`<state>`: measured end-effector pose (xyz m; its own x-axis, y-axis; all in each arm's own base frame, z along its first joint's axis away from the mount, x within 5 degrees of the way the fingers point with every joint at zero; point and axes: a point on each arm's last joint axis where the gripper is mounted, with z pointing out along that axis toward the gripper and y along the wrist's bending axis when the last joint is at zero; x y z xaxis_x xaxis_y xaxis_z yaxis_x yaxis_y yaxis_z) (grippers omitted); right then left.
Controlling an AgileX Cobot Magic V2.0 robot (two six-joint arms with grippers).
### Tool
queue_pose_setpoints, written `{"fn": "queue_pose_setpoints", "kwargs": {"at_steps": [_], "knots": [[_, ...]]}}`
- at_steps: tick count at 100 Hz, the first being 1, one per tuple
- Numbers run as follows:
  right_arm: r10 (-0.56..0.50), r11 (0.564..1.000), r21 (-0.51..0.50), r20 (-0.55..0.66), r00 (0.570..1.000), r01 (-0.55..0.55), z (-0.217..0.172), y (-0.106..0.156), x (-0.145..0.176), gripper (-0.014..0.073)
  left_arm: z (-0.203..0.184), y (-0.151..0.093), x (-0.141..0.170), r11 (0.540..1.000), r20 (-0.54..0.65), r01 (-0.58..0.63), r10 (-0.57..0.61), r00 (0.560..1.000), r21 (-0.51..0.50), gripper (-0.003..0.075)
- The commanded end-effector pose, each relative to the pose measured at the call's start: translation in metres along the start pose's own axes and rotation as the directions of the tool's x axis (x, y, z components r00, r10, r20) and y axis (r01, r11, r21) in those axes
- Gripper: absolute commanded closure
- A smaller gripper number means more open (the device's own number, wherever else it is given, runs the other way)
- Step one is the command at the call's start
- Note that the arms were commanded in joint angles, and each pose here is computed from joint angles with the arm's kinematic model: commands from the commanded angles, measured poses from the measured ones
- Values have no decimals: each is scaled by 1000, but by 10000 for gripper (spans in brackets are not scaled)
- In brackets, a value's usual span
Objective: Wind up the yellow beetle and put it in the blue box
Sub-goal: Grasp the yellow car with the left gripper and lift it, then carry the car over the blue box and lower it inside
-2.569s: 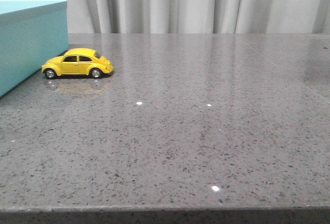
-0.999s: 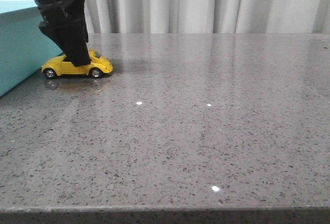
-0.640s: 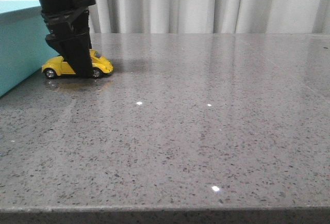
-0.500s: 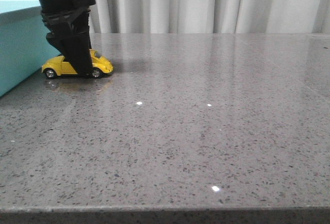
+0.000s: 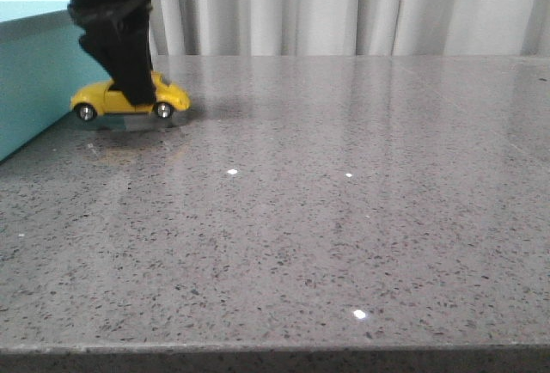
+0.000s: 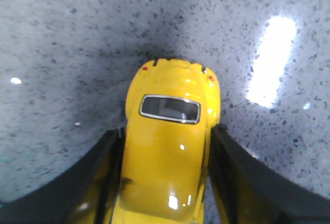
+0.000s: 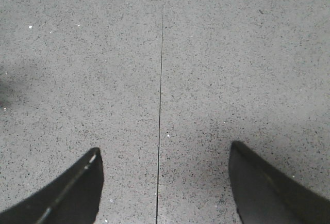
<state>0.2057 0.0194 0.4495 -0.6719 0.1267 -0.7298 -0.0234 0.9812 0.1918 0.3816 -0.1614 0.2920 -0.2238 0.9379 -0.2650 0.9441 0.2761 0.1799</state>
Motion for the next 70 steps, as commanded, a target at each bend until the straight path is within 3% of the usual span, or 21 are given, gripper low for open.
{"fn": "queue_pose_setpoints", "kwargs": {"at_steps": [1,10,25,46,56,70], "knots": [[-11,1000,-16,96,995,12,-14,3,-7,78,-49,-4,-18,996,98,-27,35,995,-86,584],[-11,1000,-16,96,995,12,-14,3,-7,78,-75,-1,-27,990,142,-22,42,989,-136,584],[-11,1000,-16,94,996,12,-14,3,-7,78,-128,7,-38,963,265,112,-44,963,-247,584],[-11,1000,-16,93,996,12,-14,3,-7,78,-182,22,-15,826,354,400,-264,897,-397,584],[-11,1000,-16,93,996,12,-14,3,-7,78,-189,30,1,751,401,540,-393,828,-379,584],[-10,1000,-16,94,996,12,-14,3,-7,78,-191,44,24,617,458,719,-563,688,-320,584]]}}
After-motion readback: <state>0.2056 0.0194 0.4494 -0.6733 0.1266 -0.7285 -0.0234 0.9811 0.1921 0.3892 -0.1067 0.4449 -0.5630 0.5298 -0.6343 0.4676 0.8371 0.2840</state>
